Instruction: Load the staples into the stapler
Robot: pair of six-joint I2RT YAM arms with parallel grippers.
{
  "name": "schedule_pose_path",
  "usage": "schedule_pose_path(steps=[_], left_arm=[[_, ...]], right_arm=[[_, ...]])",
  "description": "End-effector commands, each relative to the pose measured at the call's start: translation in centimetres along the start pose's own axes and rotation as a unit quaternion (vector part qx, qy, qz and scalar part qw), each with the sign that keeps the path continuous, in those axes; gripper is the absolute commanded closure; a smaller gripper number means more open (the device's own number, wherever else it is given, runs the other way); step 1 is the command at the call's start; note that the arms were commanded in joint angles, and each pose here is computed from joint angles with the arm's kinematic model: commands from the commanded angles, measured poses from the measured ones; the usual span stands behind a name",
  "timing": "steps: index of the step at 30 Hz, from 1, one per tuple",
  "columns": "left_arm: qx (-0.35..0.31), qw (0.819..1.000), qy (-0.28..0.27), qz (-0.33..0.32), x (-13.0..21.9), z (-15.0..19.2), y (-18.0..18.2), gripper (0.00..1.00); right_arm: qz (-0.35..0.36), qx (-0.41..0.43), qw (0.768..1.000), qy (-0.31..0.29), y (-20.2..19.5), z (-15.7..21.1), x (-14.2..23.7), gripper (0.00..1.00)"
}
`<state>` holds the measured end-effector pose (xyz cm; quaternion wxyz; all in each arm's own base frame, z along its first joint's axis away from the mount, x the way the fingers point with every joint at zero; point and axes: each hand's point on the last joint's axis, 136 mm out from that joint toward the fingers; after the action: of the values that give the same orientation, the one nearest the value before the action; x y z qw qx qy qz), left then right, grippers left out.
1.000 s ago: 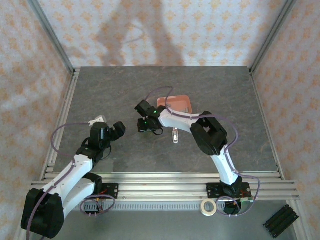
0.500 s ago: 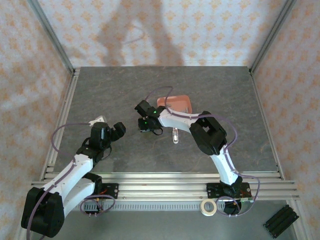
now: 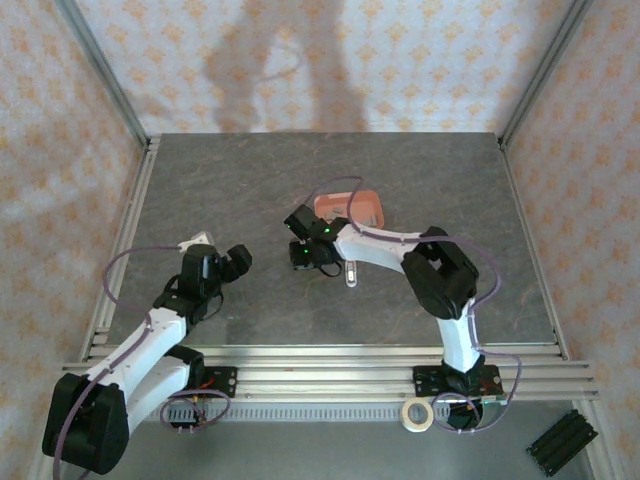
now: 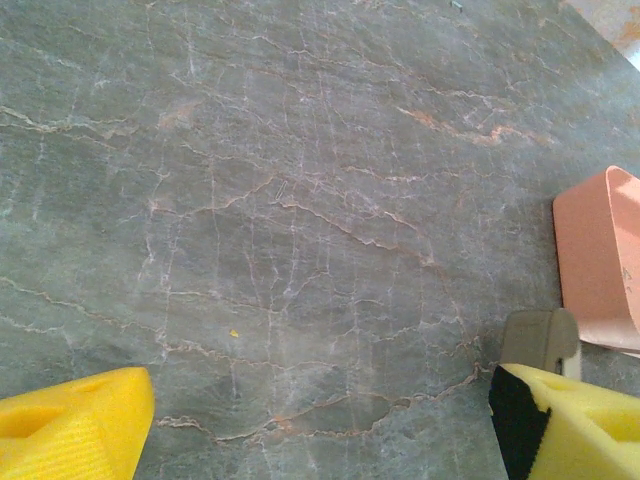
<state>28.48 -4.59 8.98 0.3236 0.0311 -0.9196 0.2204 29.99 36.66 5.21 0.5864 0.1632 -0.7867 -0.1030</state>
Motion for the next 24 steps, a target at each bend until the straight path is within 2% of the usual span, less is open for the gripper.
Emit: schedule_pose_path(steps=[1,10,16,20,24], left_arm=[[-0.003,1.0,-0.005,-0.001,0.0,-0.6,-0.1,0.12],[0.004,1.0,0.004,0.007,-0.7,-0.3,-0.4,0.12],[0.005,1.0,0.007,0.017,-0.7,-0.4,-0.9,0.12],[-0.017,0.997,-0.006,0.068,-0.2,-1.2,-2.9,0.14],[-0.09,0.981,-0.041,0.165,1.5,-2.4,-6.9,0.19]], right_arm=[[-0.031,0.004,0.999,-0.029,0.7,-0.7,2.4,0.87],[-0.049,-0.011,0.998,-0.041,0.3,-0.3,4.6,0.87],[-0.072,-0.008,0.996,-0.043,1.8,-1.1,5.4,0.87],[-0.103,-0.003,0.994,-0.031,2.3,-0.4,6.4,0.88],[-0.165,-0.025,0.986,-0.014,2.1,0.0,7.9,0.89]])
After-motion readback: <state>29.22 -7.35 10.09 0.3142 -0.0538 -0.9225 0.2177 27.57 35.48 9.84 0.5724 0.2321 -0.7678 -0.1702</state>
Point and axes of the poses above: each hand's point on the last joint's axis, 136 mm out from that joint toward the fingers, its own x axis back along the fingers, its own y axis along the line the jaws close on, z = x × y, and after that the axes turned 9 degrees about -x, right-handed
